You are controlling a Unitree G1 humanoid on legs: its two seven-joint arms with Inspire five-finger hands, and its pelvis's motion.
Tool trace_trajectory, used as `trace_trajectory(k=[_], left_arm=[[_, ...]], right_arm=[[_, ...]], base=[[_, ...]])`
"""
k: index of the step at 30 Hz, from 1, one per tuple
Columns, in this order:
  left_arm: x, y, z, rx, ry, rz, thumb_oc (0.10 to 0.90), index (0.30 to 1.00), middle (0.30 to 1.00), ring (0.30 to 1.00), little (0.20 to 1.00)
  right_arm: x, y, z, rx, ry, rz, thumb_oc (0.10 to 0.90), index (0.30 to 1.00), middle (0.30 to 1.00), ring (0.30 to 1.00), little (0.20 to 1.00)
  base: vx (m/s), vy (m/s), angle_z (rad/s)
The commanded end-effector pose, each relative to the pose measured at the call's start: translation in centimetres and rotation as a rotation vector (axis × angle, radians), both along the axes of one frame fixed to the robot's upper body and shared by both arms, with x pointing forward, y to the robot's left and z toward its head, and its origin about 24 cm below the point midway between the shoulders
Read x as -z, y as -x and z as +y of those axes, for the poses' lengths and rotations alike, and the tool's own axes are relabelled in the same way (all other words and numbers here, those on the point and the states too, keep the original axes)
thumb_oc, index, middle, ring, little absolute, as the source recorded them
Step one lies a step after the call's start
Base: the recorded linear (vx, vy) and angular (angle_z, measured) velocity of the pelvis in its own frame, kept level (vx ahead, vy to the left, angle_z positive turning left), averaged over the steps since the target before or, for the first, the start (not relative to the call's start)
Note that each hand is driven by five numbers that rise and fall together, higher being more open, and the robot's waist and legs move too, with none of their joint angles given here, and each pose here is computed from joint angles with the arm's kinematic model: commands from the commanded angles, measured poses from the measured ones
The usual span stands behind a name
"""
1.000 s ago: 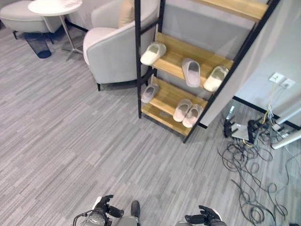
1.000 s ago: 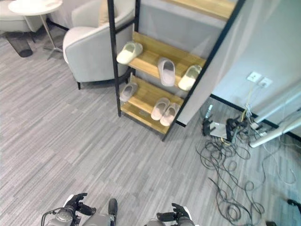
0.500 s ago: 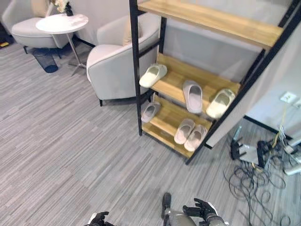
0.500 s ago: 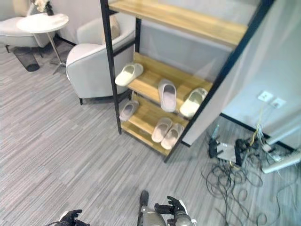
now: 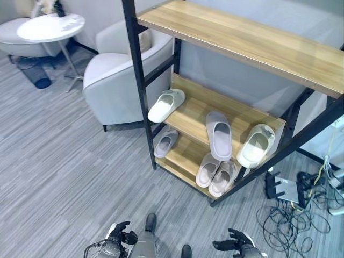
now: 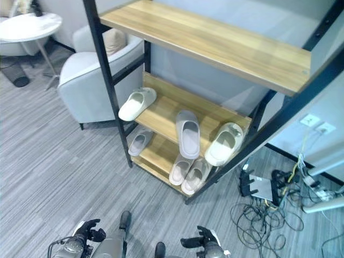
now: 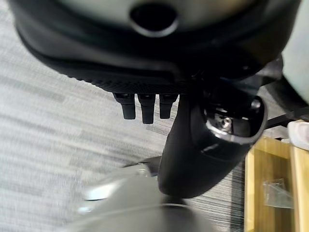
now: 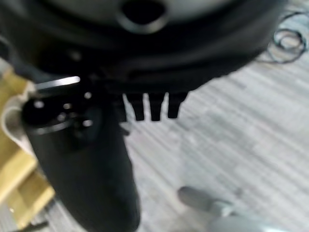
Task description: Arrange the slippers neatly on the shoe rack.
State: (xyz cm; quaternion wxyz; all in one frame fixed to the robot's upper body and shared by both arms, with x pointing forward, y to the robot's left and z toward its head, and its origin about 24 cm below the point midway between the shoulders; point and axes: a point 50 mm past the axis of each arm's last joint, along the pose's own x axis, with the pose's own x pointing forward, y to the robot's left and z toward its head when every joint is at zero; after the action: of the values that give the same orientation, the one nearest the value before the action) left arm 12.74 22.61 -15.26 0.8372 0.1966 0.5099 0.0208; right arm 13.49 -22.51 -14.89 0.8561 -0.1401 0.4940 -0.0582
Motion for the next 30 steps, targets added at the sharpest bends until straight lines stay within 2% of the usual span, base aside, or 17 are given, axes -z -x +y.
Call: trace_trajectory(k=[1, 8, 15, 19, 23, 30], left_arm=[[0.3, 0.6, -0.4, 0.022, 0.013, 0.023, 0.8, 0.9, 0.9, 0.9, 0.9], [-0.3, -0.4, 0.4, 0.006, 0.001, -0.022, 0.8, 0.9, 0.9, 0.9, 0.9], [-0.1, 0.1, 0.4, 0.003, 0.009, -0.005, 0.8, 0.9, 0.9, 0.9, 0.9], [0.0, 0.2, -0.1, 0.024, 0.019, 0.001, 0.8, 0.9, 0.9, 0.9, 0.9], [-0.3, -1.3, -1.4, 0.07, 0.046, -0.046, 0.8, 0.9, 0.9, 0.9, 0.9], [-0.4, -1.9, -2.5, 0.113, 0.063, -0.062, 0.8, 0.9, 0.9, 0.9, 0.9]], right_arm=[[-0.8, -1.3, -0.3, -0.011, 0.002, -0.088, 0.8, 0.9, 0.9, 0.9, 0.9], [-1.3, -3.1, 1.4, -0.09, -0.019, -0.126, 0.8, 0.9, 0.9, 0.9, 0.9], [-1.2, -2.9, 1.6, -0.107, -0.023, -0.125, 0.8, 0.9, 0.9, 0.9, 0.9], [-1.1, -2.4, 1.1, -0.09, -0.014, -0.122, 0.8, 0.9, 0.9, 0.9, 0.9], [-2.0, -3.8, 0.8, -0.111, -0.001, -0.184, 0.8, 0.9, 0.9, 0.9, 0.9], [-2.4, -4.1, 0.5, -0.144, 0.006, -0.199, 0.8, 0.9, 0.9, 0.9, 0.9]], base=[[0.24, 0.279, -0.81], [0.15, 0.24, -0.52], [0.14, 0.013, -0.35], [0.06, -0.03, 0.14], [-0.01, 0.007, -0.02], [0.07, 0.184, -0.26]])
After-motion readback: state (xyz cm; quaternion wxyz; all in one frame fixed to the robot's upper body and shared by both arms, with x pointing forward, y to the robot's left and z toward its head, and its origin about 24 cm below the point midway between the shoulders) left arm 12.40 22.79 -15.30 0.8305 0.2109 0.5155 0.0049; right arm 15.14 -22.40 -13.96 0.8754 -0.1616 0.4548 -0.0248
